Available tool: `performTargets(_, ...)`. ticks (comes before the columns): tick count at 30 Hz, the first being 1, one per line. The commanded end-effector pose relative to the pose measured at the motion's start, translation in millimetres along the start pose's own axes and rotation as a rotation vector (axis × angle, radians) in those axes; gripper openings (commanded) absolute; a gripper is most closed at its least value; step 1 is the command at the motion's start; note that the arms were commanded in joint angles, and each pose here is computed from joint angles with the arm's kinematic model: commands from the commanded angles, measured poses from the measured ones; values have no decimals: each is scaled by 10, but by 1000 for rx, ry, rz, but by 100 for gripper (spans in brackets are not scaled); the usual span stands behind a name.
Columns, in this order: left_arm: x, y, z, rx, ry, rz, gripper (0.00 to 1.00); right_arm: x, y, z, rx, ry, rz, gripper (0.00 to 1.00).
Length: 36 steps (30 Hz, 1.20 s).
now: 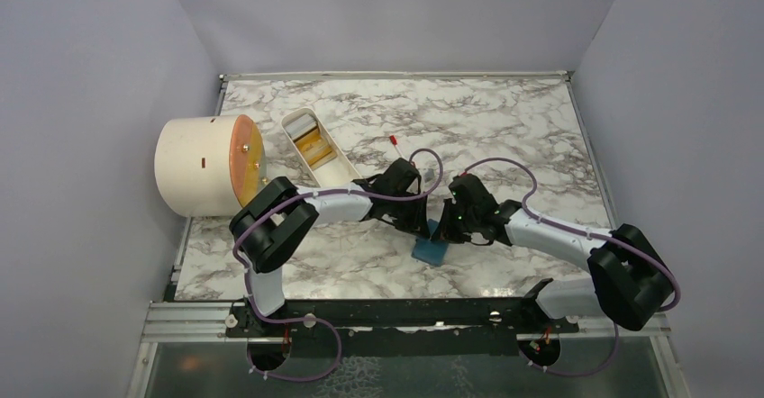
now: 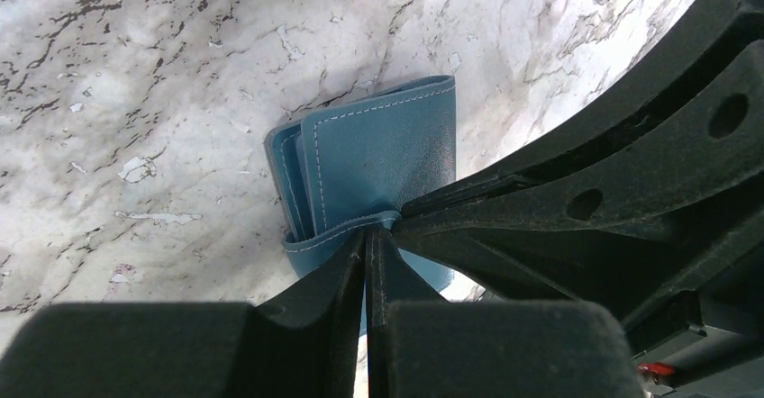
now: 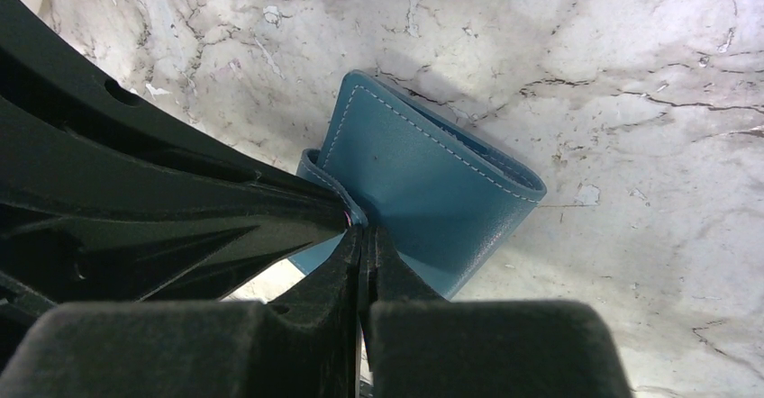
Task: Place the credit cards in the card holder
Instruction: Close the card holder at the center of the board.
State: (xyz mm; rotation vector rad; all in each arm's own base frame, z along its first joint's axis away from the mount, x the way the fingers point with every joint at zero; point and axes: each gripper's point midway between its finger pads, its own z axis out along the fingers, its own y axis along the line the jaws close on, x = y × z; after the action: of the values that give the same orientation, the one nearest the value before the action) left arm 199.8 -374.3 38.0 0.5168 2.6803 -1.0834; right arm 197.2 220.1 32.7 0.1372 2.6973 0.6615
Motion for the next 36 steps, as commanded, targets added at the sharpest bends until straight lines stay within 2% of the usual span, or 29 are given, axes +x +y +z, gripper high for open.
performTargets(1, 125, 313, 151, -134, 37, 16, 8, 24, -164, 135, 67, -5, 13, 1)
performTargets(11, 263, 395, 158, -241, 62, 7, 7, 161, -419, 226, 119, 35, 41, 1)
performTargets(18, 457, 410, 238, -298, 93, 12, 6, 242, -451, 252, 91, 37, 41, 1)
performTargets(21, 405, 405, 208, -312, 73, 14, 6, 180, -367, 226, 52, 16, 15, 1)
performTargets(25, 147, 267, 107, -290, 3, 27, 7, -17, -219, 129, 31, -33, -30, 1)
performTargets(27, -23, 179, 2, -262, -43, 24, 8, -136, -120, 35, 14, -68, -53, 4)
performTargets(31, -387, 1, -304, -217, -167, 36, 16, -334, 43, -219, -16, -142, -79, 16)
performTargets(36, -724, -222, -759, -166, -308, 62, 29, -475, 85, -530, -1, -213, -93, 37)
